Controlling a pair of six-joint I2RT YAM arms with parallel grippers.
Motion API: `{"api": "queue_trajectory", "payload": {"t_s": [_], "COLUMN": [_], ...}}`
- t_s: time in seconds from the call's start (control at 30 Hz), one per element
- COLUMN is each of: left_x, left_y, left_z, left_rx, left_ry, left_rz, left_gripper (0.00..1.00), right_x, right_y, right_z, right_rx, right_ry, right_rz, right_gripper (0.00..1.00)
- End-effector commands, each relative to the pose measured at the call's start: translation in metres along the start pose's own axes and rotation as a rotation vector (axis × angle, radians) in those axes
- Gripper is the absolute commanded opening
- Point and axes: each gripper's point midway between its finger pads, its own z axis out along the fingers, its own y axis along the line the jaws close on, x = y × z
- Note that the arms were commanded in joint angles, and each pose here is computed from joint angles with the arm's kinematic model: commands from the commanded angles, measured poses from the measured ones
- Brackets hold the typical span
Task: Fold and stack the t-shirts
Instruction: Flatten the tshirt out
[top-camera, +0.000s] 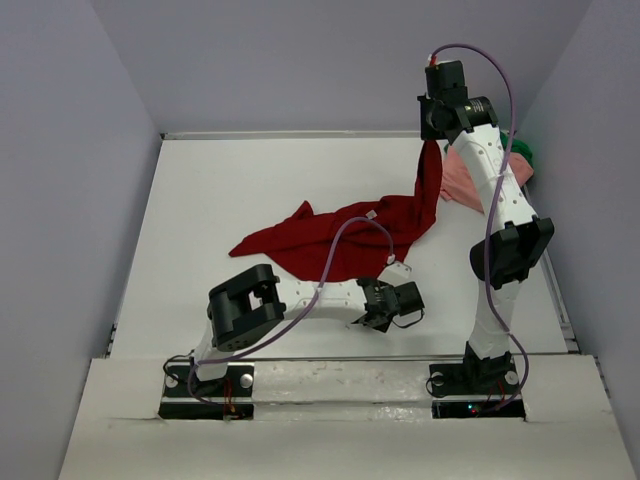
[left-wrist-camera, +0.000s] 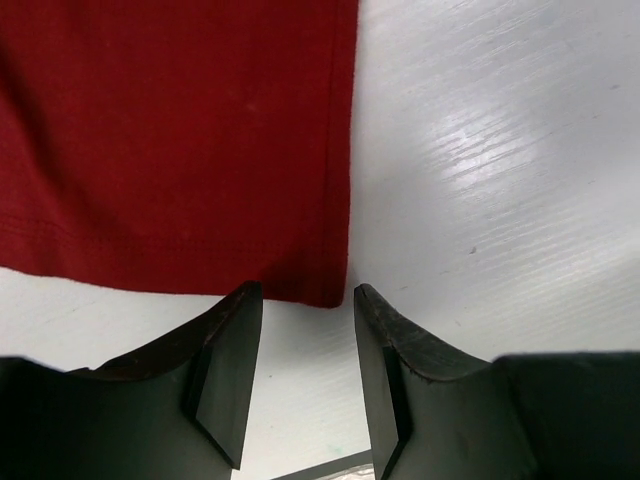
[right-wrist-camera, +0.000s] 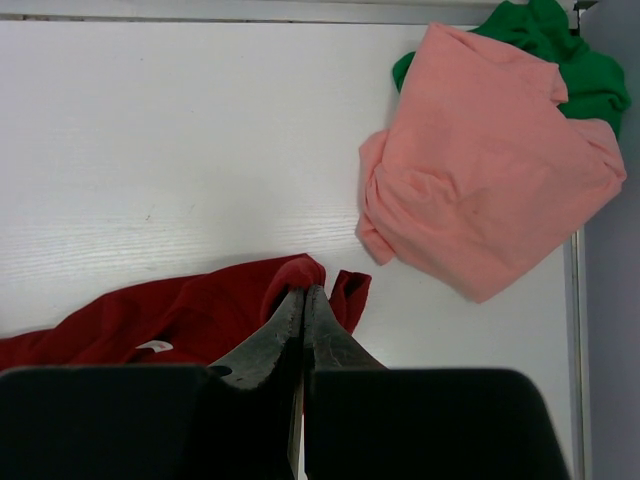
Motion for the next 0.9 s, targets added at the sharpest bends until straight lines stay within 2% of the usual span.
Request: {"api": "queue_trajectory", "payload": {"t_s": [0.0,0.27,0.33,0.37,0.47,0.5,0.63,0.8,0.87], "left_x": [-0.014,-0.014,-0.012,-0.012,-0.018,-0.022,-0.032,-0.053,-0.071], "left_y": [-0.013,-0.018,-0.017,-0.015,-0.005,0.001,0.016,0.051,0.065], "left_z": [-0.003,0.006,0.008,0.008,0.004,0.0,-0.017,-0.075,-0.105], "left_rx": [0.046,0.055,0.057,0.049,0.007,-0.021,-0.077,-0.18,-0.221], "left_ry": [-0.027,-0.016,-0.007,-0.006,-0.035,-0.047,-0.087,-0.19,-0.275], "left_rz": [0.02,0.03,0.028,0.023,0.008,-0.005,-0.036,-0.136,-0.186], "left_gripper": [0.52,0.52,0.49,0.45,0.05,0.0,0.0,0.0,0.0], "right_x": [-0.019,-0.021,-0.021,-0.022,-0.02,-0.019,-0.02,-0.033,-0.036], "right_y": [-0.006,-0.007,-0.007,-0.007,-0.008,-0.01,-0.014,-0.054,-0.069], "right_z": [-0.009,-0.011,-0.012,-0.012,-0.011,-0.01,-0.01,-0.021,-0.025], "right_rx": [0.01,0.009,0.009,0.009,0.012,0.026,0.05,0.147,0.173], "right_ry": [-0.063,-0.07,-0.071,-0.073,-0.067,-0.064,-0.069,-0.108,-0.12], "right_rz": [0.016,0.014,0.015,0.015,0.015,0.014,0.019,0.082,0.107], "right_gripper": [0.0,0.0,0.0,0.0,0.0,0.0,0.0,0.0,0.0]}}
